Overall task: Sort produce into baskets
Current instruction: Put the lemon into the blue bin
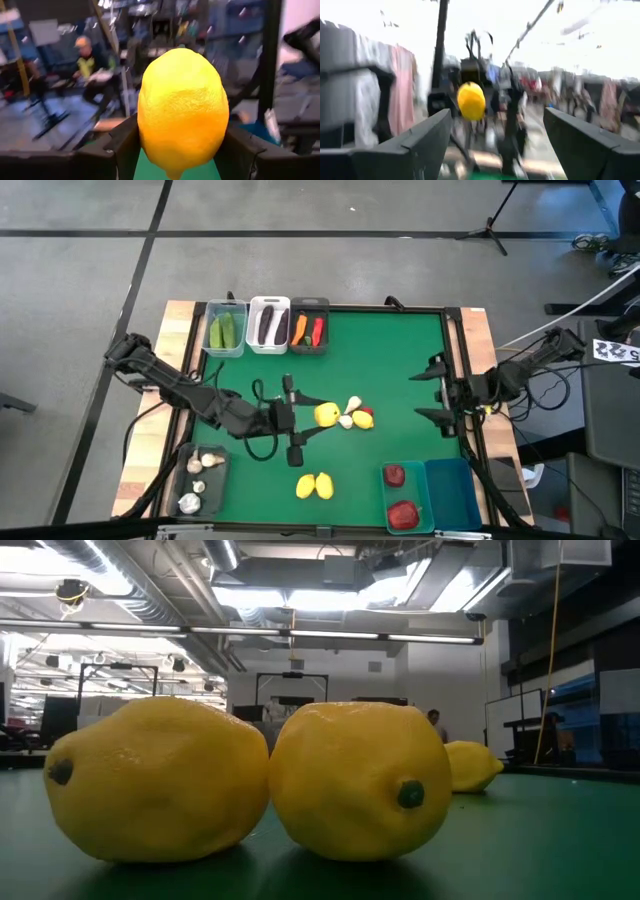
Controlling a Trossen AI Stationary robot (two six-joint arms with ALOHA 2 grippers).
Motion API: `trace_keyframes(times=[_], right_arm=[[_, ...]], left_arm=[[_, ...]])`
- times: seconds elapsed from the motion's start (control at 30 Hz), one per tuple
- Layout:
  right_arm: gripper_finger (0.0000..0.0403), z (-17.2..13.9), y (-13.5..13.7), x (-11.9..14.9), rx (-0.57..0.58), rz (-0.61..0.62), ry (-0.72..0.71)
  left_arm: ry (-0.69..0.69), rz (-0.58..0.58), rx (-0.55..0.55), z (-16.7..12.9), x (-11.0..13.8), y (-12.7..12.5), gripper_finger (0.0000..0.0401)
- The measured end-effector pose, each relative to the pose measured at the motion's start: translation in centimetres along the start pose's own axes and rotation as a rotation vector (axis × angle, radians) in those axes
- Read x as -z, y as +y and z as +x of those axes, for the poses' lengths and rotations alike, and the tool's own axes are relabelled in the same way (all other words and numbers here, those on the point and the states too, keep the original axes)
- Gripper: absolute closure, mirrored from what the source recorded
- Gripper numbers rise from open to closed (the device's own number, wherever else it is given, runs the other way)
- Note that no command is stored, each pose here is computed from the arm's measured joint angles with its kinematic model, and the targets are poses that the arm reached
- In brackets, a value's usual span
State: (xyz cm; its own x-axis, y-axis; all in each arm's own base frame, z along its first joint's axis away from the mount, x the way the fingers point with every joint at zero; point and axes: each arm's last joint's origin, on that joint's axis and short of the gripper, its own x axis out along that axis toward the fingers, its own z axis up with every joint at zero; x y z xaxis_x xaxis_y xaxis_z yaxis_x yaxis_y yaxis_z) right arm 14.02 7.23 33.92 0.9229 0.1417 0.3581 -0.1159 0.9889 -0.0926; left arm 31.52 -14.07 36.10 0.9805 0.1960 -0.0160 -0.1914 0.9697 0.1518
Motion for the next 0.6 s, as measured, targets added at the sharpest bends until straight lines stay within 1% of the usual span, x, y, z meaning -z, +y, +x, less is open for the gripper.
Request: trace_keyframes(times=[0.03, 0.13, 0.33, 0.47, 0.6], right_arm=[[0.0086, 0.1, 0.1, 0.0, -0.006, -0.002, -0.034], [0.0086, 0.8, 0.6, 0.5, -0.022, -0.043, -0.05], [0.0086, 3.1, 1.7, 1.7, -0.028, -0.132, 0.017], [0.0086, 4.6, 2.3, 1.8, -0.036, -0.147, 0.038], [0.0086, 5.6, 2.7, 1.6, -0.045, -0.159, 0.068]], left_arm=[[-0.027, -0.005, 0.02, 0.2, -0.3, 0.2, 0.0195], [-0.087, -0.019, 0.069, 1.1, -0.4, 0.7, 0.0195], [-0.071, -0.007, 0.073, 3.7, 1.6, 1.2, 0.0194], [-0.052, -0.014, 0.101, 5.4, 3.1, 1.4, 0.0194], [-0.064, -0.028, 0.115, 6.5, 4.0, 1.5, 0.0194]])
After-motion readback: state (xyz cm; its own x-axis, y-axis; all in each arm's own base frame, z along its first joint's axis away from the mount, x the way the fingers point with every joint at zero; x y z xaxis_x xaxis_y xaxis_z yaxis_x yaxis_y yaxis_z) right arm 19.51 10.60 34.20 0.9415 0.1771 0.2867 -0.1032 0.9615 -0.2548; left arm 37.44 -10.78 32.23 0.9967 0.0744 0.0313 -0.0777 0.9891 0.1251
